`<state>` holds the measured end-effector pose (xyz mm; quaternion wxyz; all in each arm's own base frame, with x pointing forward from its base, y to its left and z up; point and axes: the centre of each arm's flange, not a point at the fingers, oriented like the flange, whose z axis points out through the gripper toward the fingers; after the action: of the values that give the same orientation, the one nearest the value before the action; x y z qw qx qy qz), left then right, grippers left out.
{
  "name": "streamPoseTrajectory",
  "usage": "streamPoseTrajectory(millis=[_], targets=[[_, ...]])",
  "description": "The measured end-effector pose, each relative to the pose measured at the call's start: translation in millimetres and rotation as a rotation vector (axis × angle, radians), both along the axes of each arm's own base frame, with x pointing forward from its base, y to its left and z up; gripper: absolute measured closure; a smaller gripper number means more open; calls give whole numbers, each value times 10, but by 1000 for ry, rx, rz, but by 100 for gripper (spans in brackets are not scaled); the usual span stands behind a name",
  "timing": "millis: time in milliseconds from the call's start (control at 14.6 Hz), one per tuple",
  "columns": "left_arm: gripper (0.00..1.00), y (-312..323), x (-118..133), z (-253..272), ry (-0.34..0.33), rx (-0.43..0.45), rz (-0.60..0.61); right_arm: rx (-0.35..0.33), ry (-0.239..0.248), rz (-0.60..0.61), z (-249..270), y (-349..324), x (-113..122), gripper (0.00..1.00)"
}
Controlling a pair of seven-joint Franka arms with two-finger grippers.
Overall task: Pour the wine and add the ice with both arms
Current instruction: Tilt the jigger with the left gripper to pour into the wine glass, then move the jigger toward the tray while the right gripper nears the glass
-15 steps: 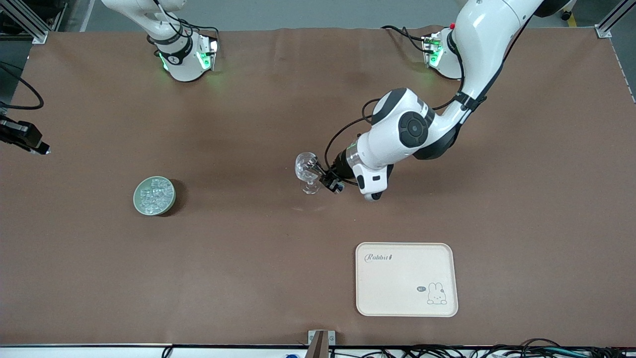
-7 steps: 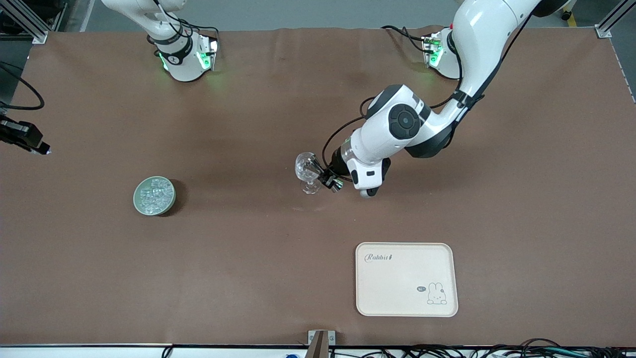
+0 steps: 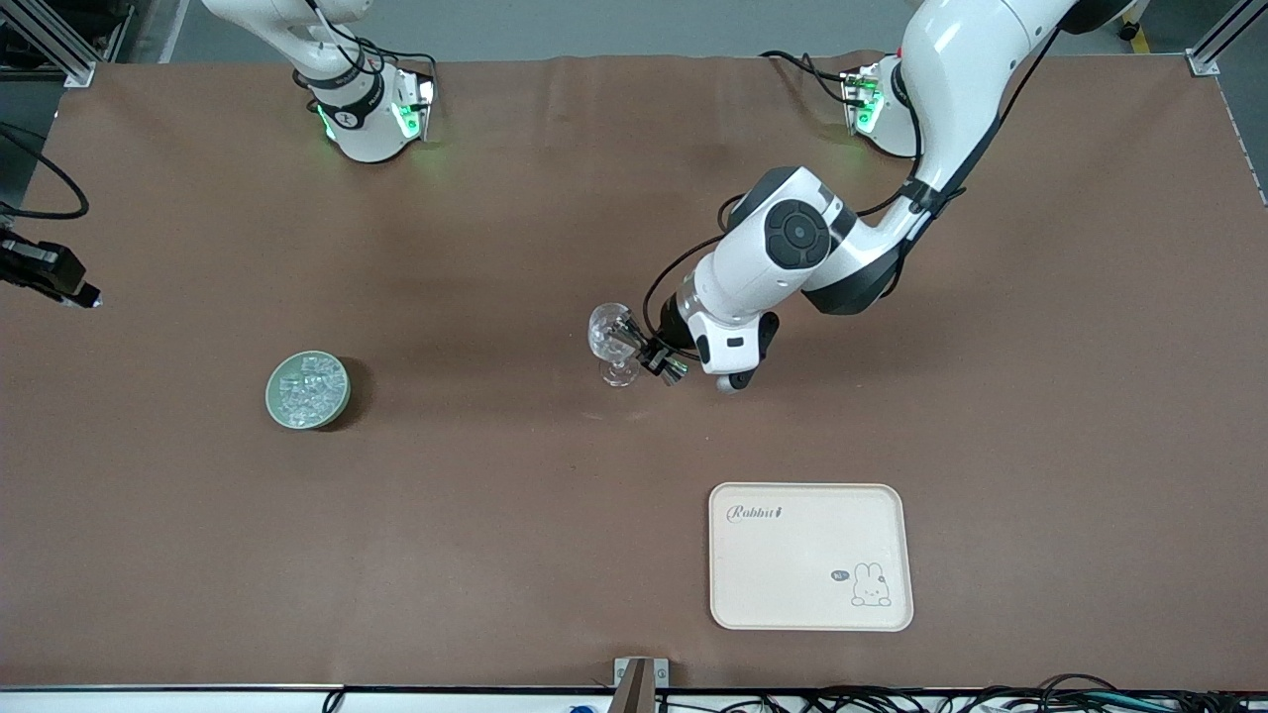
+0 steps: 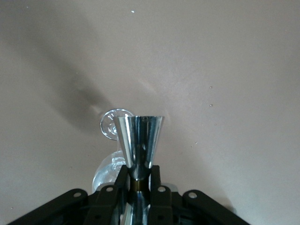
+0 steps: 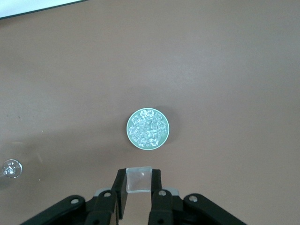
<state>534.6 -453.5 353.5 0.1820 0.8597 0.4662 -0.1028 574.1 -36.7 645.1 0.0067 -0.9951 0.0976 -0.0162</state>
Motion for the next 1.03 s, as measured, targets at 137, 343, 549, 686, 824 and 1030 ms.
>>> streamPoseTrajectory(millis=[137, 343, 549, 686, 824, 1030], targets=[[78, -24, -21, 3, -8, 5, -11, 0, 0, 0, 0, 0, 0, 76], [78, -31, -26, 3, -21, 16, -21, 0, 0, 0, 0, 0, 0, 76], [78, -30, -25, 3, -20, 19, -12, 0, 0, 0, 0, 0, 0, 76], [78, -16, -17, 3, -16, 21, -7, 0, 0, 0, 0, 0, 0, 76], [78, 15, -30, -23, 11, 41, -14, 0, 0, 0, 0, 0, 0, 76], [78, 31, -35, -16, 65, 23, 7, 0, 0, 0, -1, 0, 0, 76]])
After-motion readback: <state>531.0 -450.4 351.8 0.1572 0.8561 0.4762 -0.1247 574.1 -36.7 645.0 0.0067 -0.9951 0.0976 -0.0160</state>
